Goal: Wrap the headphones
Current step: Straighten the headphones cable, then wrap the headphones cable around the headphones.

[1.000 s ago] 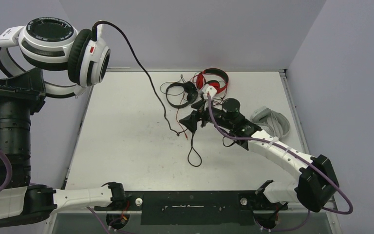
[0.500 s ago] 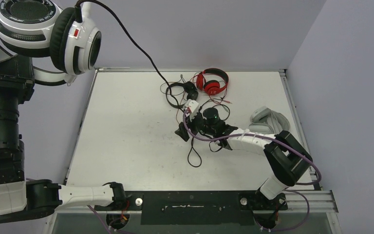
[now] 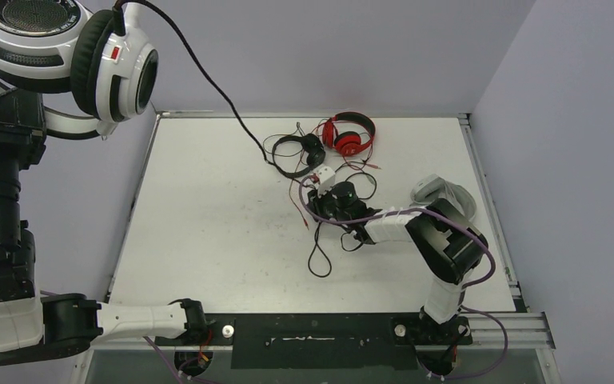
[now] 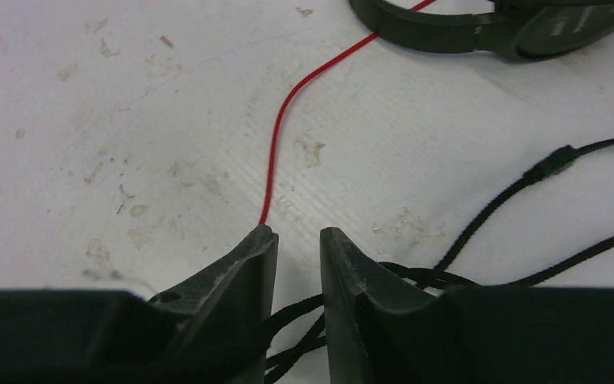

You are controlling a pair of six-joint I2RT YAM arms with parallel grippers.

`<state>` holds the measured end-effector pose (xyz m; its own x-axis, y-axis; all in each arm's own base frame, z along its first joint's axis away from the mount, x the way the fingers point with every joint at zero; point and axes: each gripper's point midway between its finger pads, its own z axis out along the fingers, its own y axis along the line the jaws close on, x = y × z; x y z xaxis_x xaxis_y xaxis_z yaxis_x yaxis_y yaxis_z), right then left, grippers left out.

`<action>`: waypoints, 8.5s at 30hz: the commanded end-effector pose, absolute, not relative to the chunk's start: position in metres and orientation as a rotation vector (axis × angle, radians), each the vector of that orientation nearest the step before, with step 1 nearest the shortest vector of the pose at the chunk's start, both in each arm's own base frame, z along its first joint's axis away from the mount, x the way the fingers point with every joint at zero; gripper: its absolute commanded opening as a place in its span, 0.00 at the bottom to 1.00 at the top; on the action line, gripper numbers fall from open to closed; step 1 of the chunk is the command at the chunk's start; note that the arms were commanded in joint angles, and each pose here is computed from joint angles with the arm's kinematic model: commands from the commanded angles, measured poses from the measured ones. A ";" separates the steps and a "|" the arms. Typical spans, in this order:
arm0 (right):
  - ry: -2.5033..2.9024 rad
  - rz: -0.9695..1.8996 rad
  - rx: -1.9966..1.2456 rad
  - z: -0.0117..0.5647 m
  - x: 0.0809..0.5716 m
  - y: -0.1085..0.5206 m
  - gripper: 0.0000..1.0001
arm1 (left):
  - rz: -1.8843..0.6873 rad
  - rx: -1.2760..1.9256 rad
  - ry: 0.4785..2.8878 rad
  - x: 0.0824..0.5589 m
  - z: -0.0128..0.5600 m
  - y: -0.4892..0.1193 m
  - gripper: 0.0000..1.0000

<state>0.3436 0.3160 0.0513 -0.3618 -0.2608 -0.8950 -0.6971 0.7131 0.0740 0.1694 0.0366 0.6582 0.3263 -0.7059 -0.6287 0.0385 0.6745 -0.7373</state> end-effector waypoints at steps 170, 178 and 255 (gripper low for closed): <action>1.861 0.345 -0.121 0.225 0.271 0.166 1.00 | -0.374 -0.215 2.517 0.318 0.171 -0.188 0.00; 1.903 0.328 -0.068 0.188 0.263 0.155 1.00 | -0.351 -0.054 2.564 0.311 0.167 -0.182 0.00; 1.449 0.877 -0.590 0.259 0.250 0.294 0.57 | -1.635 0.230 2.043 0.218 0.393 -0.270 0.00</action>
